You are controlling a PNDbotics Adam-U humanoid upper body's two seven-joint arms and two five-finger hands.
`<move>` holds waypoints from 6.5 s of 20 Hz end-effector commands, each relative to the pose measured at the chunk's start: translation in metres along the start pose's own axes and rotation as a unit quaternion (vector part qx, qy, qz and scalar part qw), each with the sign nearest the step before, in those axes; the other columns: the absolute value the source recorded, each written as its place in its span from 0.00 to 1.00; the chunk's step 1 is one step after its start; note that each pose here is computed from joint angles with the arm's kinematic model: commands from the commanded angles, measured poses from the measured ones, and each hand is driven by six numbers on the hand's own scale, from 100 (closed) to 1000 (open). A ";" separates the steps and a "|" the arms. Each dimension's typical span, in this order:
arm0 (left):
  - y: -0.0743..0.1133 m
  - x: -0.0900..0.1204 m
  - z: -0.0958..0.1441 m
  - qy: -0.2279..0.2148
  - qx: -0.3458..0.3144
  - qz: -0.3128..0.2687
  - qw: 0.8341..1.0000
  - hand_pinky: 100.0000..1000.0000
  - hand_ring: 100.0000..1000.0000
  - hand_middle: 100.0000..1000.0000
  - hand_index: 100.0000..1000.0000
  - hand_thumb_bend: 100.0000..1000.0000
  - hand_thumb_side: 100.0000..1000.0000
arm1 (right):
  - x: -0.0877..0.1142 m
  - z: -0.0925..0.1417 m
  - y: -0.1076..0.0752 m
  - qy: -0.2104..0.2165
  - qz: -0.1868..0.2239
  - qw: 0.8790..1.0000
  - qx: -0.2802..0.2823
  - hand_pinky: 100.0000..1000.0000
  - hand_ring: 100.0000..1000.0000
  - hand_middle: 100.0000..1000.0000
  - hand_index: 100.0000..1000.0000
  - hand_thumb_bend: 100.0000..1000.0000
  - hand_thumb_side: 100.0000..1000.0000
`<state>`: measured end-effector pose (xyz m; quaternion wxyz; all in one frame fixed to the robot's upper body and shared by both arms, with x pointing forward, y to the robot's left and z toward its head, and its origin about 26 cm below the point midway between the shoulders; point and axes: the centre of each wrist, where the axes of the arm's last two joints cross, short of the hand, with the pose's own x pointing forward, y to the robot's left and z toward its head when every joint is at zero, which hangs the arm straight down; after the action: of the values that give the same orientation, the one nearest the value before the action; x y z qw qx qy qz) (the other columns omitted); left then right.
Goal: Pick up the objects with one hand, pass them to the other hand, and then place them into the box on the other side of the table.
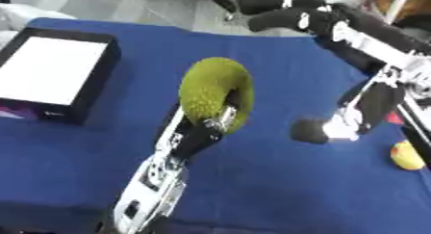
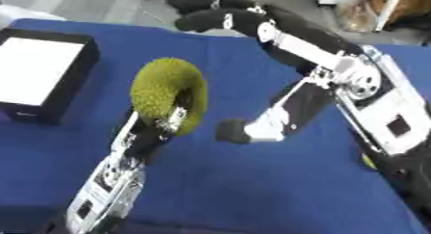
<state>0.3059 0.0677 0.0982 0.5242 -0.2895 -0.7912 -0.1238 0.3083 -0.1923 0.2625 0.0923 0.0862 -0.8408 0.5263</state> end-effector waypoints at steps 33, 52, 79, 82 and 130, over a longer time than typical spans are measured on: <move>0.269 0.119 -0.027 0.292 0.377 -0.672 0.567 0.73 0.52 0.16 0.42 0.04 0.21 | 0.000 0.049 0.017 0.061 -0.021 0.997 -0.031 0.87 1.00 1.00 0.91 0.37 0.48; 0.334 0.083 0.029 0.522 0.336 -0.636 0.457 0.96 0.97 0.94 1.00 1.00 0.76 | 0.000 0.054 0.025 0.084 -0.030 0.996 -0.026 0.87 1.00 1.00 0.91 0.36 0.49; 0.084 0.161 0.005 -0.145 0.095 -0.292 0.940 0.94 0.91 0.69 0.87 0.72 0.67 | -0.050 0.169 -0.003 0.385 0.021 0.917 -0.101 0.88 1.00 1.00 0.88 0.34 0.45; 0.075 0.149 0.007 -0.151 0.070 -0.251 0.954 0.94 0.91 0.68 0.87 0.71 0.67 | -0.071 0.203 -0.009 0.443 0.019 0.891 -0.092 0.89 1.00 1.00 0.89 0.34 0.44; 0.044 0.113 0.015 -0.121 -0.003 -0.165 0.979 0.94 0.90 0.66 0.86 0.67 0.71 | -0.120 0.295 0.018 0.641 0.169 0.734 -0.145 0.40 0.76 0.78 0.39 0.00 0.00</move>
<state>0.2913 0.1483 0.1831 0.4077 -0.1672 -0.8805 -0.1747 0.3970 -0.4428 0.0736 0.5509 -0.4213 -0.6327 0.3445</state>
